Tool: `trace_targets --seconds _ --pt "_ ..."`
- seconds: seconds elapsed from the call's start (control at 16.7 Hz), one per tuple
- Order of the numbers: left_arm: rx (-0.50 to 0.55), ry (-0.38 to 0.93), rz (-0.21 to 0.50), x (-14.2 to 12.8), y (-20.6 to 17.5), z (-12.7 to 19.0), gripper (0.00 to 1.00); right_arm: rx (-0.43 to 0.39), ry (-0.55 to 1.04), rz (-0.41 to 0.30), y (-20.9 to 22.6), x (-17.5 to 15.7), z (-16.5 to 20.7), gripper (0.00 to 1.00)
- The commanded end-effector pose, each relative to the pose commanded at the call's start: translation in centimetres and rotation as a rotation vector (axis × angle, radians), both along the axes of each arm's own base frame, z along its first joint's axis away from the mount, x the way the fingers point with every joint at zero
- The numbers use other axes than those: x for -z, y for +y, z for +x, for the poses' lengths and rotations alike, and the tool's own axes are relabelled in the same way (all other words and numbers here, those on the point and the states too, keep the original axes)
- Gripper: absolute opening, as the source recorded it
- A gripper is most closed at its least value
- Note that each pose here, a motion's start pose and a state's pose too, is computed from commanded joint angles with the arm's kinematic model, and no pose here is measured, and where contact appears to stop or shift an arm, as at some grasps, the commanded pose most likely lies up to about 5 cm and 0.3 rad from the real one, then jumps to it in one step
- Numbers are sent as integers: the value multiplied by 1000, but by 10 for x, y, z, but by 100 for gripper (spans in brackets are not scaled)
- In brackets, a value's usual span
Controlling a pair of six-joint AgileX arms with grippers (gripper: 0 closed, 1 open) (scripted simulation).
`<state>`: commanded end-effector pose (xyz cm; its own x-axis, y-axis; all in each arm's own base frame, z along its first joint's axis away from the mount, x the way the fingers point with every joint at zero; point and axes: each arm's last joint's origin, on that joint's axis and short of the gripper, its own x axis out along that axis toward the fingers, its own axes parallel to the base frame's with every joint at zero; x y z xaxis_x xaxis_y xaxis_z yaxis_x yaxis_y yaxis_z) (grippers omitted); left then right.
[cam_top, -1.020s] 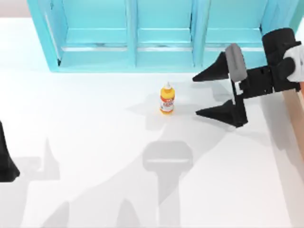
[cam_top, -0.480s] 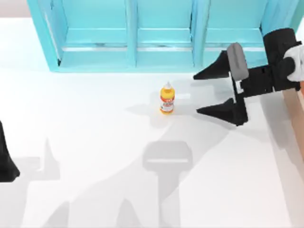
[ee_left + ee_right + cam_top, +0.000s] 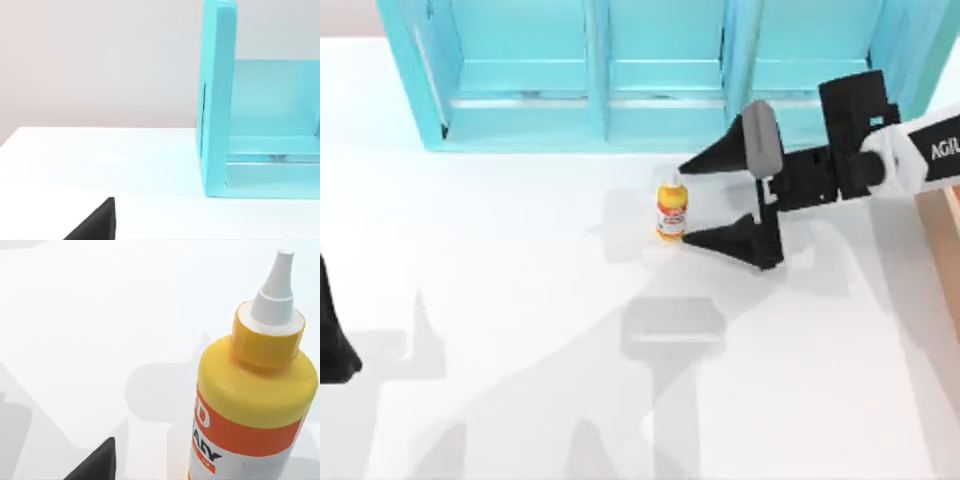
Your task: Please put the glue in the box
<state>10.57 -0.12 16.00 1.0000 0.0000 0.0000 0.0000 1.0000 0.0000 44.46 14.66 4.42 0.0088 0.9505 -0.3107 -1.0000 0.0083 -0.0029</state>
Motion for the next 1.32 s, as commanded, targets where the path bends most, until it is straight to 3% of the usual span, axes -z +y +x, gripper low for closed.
trace_targets --seconds 0.24,0.54,1.32 --pt "0 0 0 0 0 0 100 1 -1 1 35 10 -4 100" --pt "0 0 0 0 0 0 100 2 1 -1 41 12 -5 100" --pt "0 0 0 0 0 0 100 2 1 -1 41 12 -5 2"
